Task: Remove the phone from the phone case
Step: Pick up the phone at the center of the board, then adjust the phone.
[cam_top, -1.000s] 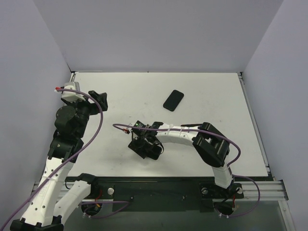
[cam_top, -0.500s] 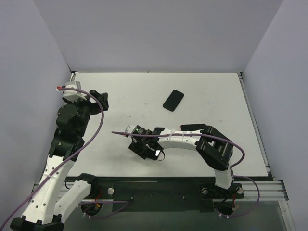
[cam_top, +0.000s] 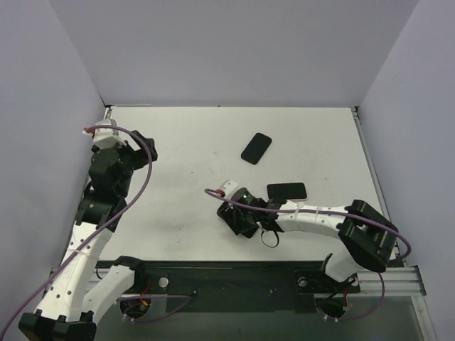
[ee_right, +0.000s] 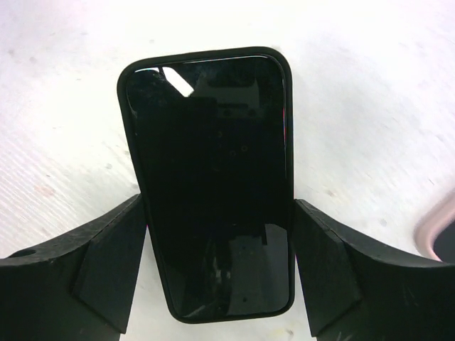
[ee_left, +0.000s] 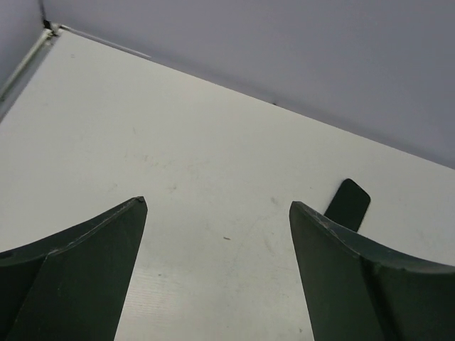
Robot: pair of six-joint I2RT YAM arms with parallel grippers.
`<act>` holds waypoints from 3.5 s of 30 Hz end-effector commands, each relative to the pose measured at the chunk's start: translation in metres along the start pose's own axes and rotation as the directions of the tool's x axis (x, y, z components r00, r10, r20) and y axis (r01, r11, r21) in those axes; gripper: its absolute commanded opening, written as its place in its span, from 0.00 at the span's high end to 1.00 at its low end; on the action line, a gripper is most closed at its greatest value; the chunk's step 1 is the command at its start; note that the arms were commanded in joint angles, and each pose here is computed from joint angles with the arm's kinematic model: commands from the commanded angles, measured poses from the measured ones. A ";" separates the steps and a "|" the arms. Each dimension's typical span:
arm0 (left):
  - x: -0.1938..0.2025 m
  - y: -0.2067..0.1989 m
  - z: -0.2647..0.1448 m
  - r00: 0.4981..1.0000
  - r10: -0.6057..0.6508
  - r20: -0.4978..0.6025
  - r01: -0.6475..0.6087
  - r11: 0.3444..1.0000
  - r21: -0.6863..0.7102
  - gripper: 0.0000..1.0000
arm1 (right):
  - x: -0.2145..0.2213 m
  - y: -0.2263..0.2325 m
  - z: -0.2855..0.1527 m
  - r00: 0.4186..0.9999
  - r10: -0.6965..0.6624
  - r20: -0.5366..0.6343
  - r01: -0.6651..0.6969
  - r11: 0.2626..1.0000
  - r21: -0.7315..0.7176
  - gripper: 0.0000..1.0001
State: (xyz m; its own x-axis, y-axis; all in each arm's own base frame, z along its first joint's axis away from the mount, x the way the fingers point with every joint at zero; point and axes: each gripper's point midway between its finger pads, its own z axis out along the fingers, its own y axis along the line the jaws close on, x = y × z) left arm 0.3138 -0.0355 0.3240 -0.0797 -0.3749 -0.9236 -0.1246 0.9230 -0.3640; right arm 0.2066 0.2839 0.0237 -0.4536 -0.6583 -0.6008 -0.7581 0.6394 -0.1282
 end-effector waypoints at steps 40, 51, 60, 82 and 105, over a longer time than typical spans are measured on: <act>0.264 -0.238 -0.123 0.263 0.486 -0.833 0.740 0.453 0.497 0.46 | -0.064 -0.039 -0.144 0.960 0.042 0.277 -0.007 0.992 -0.128 1.00; 0.239 -0.237 -0.098 0.370 0.409 -0.834 0.698 0.470 0.540 1.00 | -0.053 -0.047 -0.121 0.939 0.218 0.264 -0.210 0.976 -0.059 0.10; 0.163 -0.192 -0.020 0.717 0.129 -0.685 0.457 0.654 0.602 1.00 | -0.064 -0.073 -0.133 0.714 0.569 0.409 -0.582 0.806 -0.106 0.09; 0.089 -0.180 -0.098 0.700 -0.445 -0.559 0.705 0.308 0.639 1.00 | -0.167 -0.061 -0.192 0.112 0.960 0.258 -0.421 0.280 -0.862 0.30; 0.085 -0.192 -0.119 0.544 -0.600 -0.586 0.806 0.181 0.563 1.00 | -0.191 -0.060 -0.233 0.007 0.972 0.235 -0.247 0.229 -0.942 0.66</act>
State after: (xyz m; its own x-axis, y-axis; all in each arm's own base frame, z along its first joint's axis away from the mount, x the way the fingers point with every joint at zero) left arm 0.2136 -0.2642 0.2798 -0.5986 -0.7471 -0.2889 0.3885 0.0446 -0.9204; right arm 0.2375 0.2791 0.2750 -0.6661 0.6654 -0.3371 -0.3823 0.0835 0.9203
